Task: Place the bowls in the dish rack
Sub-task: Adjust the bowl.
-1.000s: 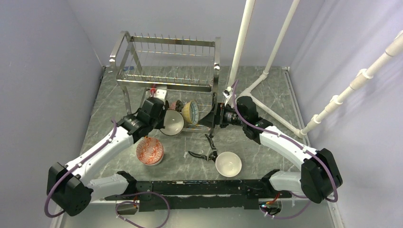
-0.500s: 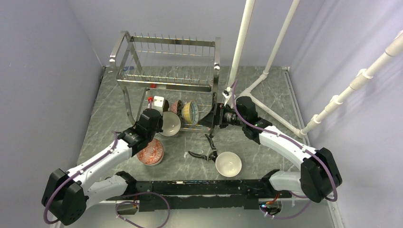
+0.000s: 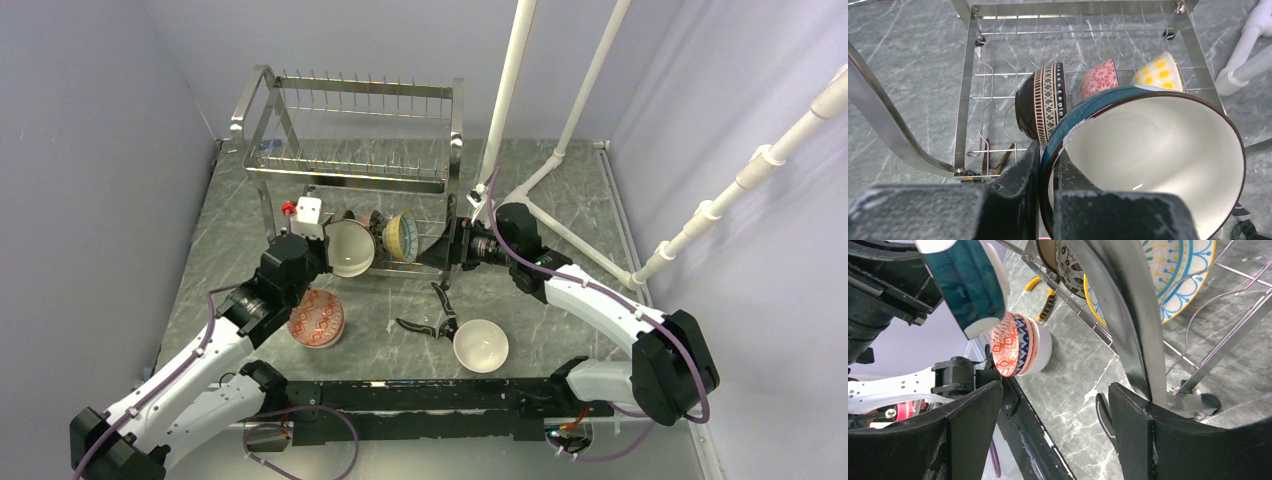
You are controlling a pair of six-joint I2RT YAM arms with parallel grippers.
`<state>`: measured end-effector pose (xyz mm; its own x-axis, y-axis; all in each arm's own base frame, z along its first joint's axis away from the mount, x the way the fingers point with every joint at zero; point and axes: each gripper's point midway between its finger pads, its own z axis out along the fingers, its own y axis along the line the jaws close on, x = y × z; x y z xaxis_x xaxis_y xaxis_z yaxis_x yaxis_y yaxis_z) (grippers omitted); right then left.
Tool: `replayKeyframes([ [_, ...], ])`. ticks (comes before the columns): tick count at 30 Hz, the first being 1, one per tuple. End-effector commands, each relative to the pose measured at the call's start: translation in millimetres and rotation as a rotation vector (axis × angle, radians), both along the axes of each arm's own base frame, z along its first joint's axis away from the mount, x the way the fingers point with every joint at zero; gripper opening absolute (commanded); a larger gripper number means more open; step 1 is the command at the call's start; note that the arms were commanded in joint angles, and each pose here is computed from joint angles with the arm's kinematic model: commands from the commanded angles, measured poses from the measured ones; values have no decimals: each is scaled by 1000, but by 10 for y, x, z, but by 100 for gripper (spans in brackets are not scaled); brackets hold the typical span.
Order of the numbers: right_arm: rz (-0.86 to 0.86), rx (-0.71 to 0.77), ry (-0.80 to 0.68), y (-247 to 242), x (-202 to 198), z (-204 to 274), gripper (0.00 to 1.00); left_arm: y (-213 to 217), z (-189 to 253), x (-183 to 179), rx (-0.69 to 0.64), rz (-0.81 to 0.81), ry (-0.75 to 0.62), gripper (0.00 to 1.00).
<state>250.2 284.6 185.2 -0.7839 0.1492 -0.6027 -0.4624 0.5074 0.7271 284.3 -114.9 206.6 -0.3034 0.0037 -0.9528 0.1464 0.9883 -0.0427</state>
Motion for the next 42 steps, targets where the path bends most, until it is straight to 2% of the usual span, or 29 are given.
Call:
replayKeyframes([
  [1, -19, 8, -54, 20, 123, 120, 82, -54, 424, 6, -106, -4, -82, 3],
  [7, -3, 18, -73, 27, 74, 186, 85, -214, 330, -75, -159, -77, -25, 3],
  [14, 5, 10, -100, 82, 18, 243, 92, -569, 285, -104, -311, -147, 59, 3],
  [17, 18, 5, -107, 140, -14, 265, 92, -643, 189, -93, -295, -118, 104, 3],
  [25, 42, -9, -114, 359, -76, 281, 93, -811, 168, -110, -273, -100, 117, 3],
  [29, 26, -76, -81, 477, -51, 148, 91, -900, 181, -125, -281, -117, 126, 3],
  [33, 9, -128, -57, 571, 4, 47, 75, -933, 211, -146, -293, -118, 133, 3],
  [37, 5, -145, -39, 599, -1, -10, 52, -939, 224, -175, -304, -129, 135, 3],
  [42, 11, -133, -53, 611, -9, 46, 8, -923, 170, -200, -305, -120, 157, 17],
])
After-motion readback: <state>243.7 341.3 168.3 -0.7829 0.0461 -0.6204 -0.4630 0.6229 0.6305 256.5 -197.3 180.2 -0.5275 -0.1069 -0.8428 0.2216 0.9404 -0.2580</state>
